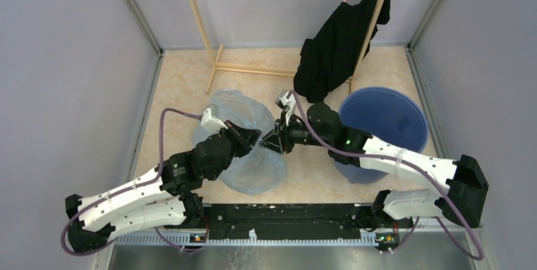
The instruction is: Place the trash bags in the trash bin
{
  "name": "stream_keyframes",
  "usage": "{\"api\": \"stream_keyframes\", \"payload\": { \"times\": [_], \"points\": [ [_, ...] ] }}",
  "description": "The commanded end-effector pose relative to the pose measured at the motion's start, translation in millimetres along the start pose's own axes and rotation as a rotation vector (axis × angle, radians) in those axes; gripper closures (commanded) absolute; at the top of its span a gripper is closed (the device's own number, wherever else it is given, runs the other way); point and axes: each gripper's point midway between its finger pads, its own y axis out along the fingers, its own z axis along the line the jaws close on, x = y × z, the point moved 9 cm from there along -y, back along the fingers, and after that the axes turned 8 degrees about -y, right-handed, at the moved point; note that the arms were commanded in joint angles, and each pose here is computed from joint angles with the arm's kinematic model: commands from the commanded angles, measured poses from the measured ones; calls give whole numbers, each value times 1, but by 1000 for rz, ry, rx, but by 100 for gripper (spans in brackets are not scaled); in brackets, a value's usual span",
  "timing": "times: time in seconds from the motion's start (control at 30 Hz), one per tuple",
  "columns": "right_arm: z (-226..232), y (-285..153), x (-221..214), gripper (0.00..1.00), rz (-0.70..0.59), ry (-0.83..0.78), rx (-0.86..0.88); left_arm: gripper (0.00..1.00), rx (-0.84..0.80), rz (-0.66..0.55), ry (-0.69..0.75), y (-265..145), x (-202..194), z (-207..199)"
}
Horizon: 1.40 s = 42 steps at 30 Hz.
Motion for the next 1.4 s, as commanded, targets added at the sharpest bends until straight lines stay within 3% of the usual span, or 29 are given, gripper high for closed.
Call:
{"api": "stream_keyframes", "payload": {
  "times": [0.0, 0.23, 0.33, 0.43, 0.53, 0.67, 0.77, 0.93, 1.1, 1.2, 1.37],
  "points": [
    [2, -31, 36, 65, 4, -124, -150, 100, -35, -67, 21, -6, 13, -7],
    [11, -118, 81, 30, -15, -213, -425, 100, 6, -103, 96, -13, 22, 4],
    [1, -155, 85, 19, -42, -97, -733, 100, -14, -108, 133, -15, 24, 3],
    [-4, -175, 78, 5, -49, 0, -901, 100, -19, -105, 158, -15, 25, 2],
    [-6, -177, 67, 4, -6, 91, -978, 100, -26, -101, 172, -16, 26, 0],
    [-12, -164, 45, 9, 102, 151, -1029, 100, -44, -112, 194, -19, 31, -4],
    [-19, -151, 35, 18, 187, 132, -1045, 100, -68, -136, 234, -25, 40, -15],
    [-23, -131, 40, 42, 244, 59, -995, 100, -68, -186, 334, -37, 61, -33],
    [-23, -107, 45, 74, 276, 32, -903, 100, -75, -241, 368, -55, 82, -40],
    [-17, -89, 51, 82, 259, 15, -794, 100, -100, -284, 391, -68, 97, -46],
    [2, -51, 62, 88, 188, -13, -573, 100, -73, -362, 466, -89, 127, -64]
  ]
}}
